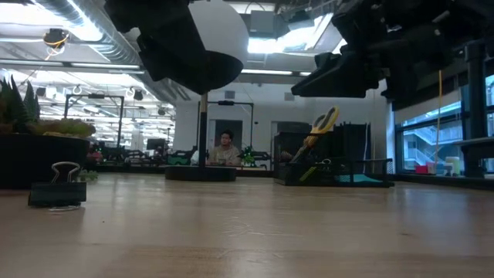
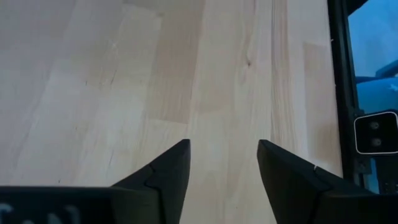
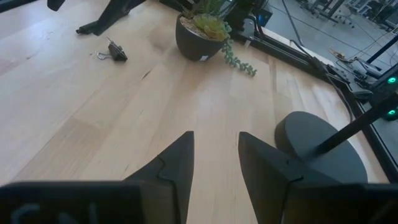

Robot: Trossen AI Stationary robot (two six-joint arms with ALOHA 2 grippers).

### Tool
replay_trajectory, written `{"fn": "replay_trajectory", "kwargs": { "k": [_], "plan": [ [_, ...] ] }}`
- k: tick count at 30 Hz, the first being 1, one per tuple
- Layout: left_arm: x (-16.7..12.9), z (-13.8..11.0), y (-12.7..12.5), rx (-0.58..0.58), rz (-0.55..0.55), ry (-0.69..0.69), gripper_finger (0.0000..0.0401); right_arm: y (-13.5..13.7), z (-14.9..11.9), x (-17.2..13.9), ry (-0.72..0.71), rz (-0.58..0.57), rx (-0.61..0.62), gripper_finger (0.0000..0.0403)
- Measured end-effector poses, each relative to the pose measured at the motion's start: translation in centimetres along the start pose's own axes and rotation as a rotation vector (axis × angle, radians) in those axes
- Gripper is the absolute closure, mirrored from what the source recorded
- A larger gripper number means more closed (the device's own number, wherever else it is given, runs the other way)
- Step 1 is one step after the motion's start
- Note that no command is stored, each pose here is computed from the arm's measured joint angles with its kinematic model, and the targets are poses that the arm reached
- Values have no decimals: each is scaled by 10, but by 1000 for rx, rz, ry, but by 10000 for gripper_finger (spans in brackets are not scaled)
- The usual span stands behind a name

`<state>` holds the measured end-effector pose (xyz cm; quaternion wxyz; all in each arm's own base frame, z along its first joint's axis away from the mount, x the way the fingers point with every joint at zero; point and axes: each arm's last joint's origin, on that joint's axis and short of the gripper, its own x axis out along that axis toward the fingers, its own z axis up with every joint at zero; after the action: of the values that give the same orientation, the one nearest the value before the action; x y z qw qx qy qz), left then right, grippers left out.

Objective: Pick and place office supplies into organizer
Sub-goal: Put the black binder clip into the desk organizer

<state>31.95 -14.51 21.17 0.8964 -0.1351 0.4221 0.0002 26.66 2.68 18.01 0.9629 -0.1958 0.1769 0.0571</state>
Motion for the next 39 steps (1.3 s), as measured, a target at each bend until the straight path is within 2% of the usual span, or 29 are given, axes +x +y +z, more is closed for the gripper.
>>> {"fn": "replay_trajectory", "kwargs": {
  "k": [12,16,20,26,30,35,39],
  "plan": [
    [-1,-2,-3,-1,-18,11,216,0,0,0,0,0,-5,274],
    [0,-1,-1,-98,-11,8,216,0,0,0,0,0,-5,274],
    [-1,-4,-7,-129,-4,0,216,0,0,0,0,0,-5,274],
    [-5,-15,-18,-143,60,-39,217,0,0,0,0,0,-5,274],
    [-15,-16,-27,-202,99,2,216,0,0,0,0,0,-5,274],
    [-26,-17,-38,-214,148,-10,217,0,0,0,0,0,-5,274],
    [-27,-24,-39,-283,184,29,216,0,0,0,0,0,-5,274]
  ]
}}
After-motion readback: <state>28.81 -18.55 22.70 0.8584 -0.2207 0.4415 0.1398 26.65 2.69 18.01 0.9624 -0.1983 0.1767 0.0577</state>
